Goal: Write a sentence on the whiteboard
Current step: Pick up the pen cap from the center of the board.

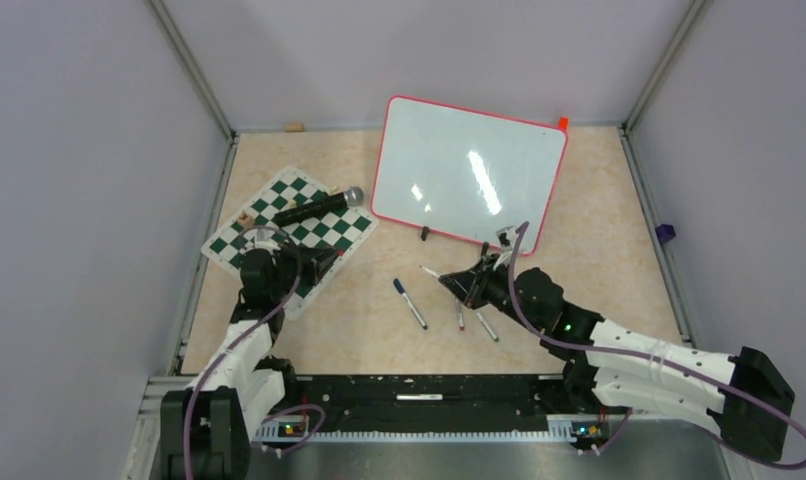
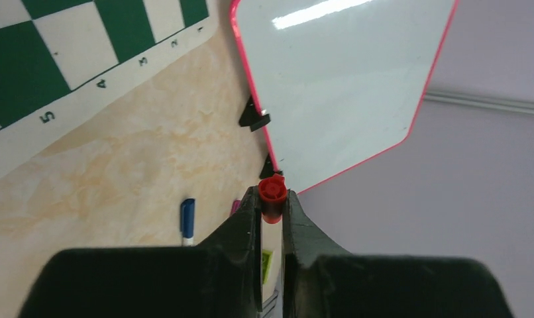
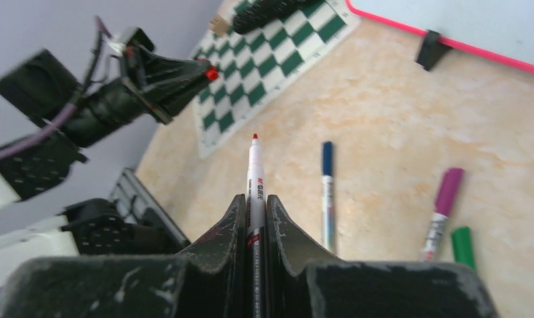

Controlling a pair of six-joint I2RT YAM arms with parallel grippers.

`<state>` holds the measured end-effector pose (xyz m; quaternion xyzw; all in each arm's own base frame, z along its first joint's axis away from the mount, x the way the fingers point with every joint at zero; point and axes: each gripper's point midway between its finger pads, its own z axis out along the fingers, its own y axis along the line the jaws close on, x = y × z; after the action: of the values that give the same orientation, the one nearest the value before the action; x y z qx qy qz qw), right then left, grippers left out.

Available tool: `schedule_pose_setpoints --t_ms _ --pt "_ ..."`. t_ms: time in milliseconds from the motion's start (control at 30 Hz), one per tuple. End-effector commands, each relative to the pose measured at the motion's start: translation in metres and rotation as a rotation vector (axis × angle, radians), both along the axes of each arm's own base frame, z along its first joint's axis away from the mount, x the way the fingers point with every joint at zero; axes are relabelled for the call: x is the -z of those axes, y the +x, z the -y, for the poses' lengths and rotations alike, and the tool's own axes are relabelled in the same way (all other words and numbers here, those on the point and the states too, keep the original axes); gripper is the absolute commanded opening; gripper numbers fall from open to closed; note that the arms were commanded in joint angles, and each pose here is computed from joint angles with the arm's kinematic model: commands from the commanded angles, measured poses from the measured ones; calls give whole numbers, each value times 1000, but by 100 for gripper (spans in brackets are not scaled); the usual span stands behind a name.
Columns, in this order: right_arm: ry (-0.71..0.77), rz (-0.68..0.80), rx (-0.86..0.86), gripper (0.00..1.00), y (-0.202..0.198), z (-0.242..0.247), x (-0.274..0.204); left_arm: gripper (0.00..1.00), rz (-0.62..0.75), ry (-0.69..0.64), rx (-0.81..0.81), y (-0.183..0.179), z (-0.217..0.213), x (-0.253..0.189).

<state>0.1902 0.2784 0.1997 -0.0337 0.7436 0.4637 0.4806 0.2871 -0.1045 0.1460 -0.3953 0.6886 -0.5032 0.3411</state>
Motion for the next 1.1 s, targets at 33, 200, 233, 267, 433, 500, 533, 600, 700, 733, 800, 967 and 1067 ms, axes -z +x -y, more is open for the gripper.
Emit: schedule_pose_setpoints --t_ms 33,200,233,267,433,500,533,600,700,733,800,967,1067 --pt "-270 -68 50 0 10 16 43 0 -93 118 156 -12 12 42" --pt "-345 -115 -9 0 2 12 51 0 -193 176 241 -26 15 81" --pt "-335 -113 -10 0 1 12 50 0 -216 209 254 -28 13 87" --pt "-325 -113 -6 0 1 12 49 0 -236 241 267 -30 12 92" --pt "-379 -168 80 0 8 24 51 0 -261 340 312 -35 7 99" --pt "-385 -194 123 0 11 29 52 0 -279 366 322 -40 5 103" --pt "-379 -210 151 0 13 32 52 0 -283 377 329 -42 4 105" --pt "-362 -267 234 0 16 40 55 0 -293 386 334 -45 3 108" --pt "-399 -337 301 0 16 51 59 5 -296 365 343 -50 7 114" --pt "-420 -358 308 0 15 53 61 7 -287 356 349 -50 9 115" --pt "-465 -392 315 0 13 54 62 11 -289 338 374 -52 13 116" --pt "-534 -431 318 0 11 57 66 32 -258 288 431 -55 23 112" --pt "-531 -430 369 0 13 66 65 54 -220 291 418 -55 23 105"
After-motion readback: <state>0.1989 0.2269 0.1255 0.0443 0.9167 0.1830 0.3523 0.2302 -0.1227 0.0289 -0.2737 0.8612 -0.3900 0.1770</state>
